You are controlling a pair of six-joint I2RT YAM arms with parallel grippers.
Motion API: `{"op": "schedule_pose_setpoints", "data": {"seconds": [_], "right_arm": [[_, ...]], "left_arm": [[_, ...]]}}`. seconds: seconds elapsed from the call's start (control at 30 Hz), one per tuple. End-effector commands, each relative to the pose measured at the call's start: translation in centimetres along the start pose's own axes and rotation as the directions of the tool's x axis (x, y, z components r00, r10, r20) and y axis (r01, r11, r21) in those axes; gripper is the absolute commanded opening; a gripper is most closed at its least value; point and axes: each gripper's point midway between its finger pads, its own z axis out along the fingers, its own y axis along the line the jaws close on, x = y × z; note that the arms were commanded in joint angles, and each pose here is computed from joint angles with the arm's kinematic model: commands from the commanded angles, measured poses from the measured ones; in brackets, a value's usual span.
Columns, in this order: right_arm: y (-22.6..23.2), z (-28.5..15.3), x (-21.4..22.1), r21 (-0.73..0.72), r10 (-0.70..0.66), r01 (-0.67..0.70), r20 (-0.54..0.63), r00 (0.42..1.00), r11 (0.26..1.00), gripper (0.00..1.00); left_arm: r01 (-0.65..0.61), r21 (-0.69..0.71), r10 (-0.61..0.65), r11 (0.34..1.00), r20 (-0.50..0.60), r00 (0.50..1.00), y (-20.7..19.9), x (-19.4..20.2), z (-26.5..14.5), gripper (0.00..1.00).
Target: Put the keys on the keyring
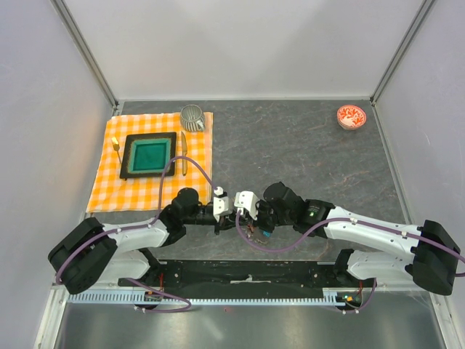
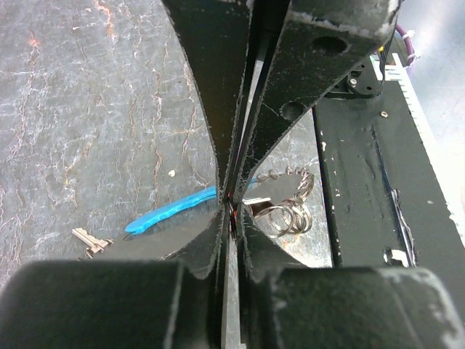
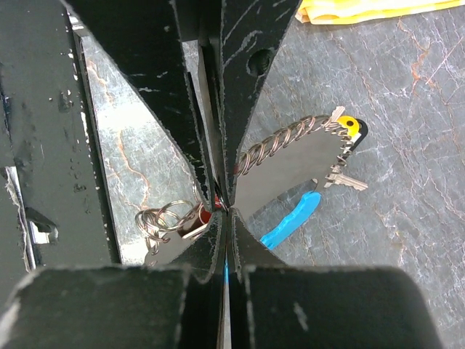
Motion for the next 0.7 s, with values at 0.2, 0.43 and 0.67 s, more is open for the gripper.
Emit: {"op": "schedule_pose_setpoints", "data": {"seconds": [0.2,0.43,0.67], "right_arm": [[-1.4,-1.0,-3.0,0.096,0.048,-0.062,0.137,0.989,0.993,0.18],[-4.1,-3.3,-2.7,0.199,0.212,-0.271,0.274,0.938,0.942,0.43],[-3.6,-2.7,-0.6,0.144,0.316,-0.387,0.358,0.878,0.911,0.42]], "left_arm": [[-0.027,-0.013,0.027,1.000,0.020,0.999,0.4,-1.4,0.2,0.02],[-0.048,-0.111,0.057,0.993,0.077,0.995,1.2,-2.2,-0.6,0.02],[-0.038,-0.120,0.057,0.992,0.158,0.986,1.0,-2.9,-0.8,0.02]]}}
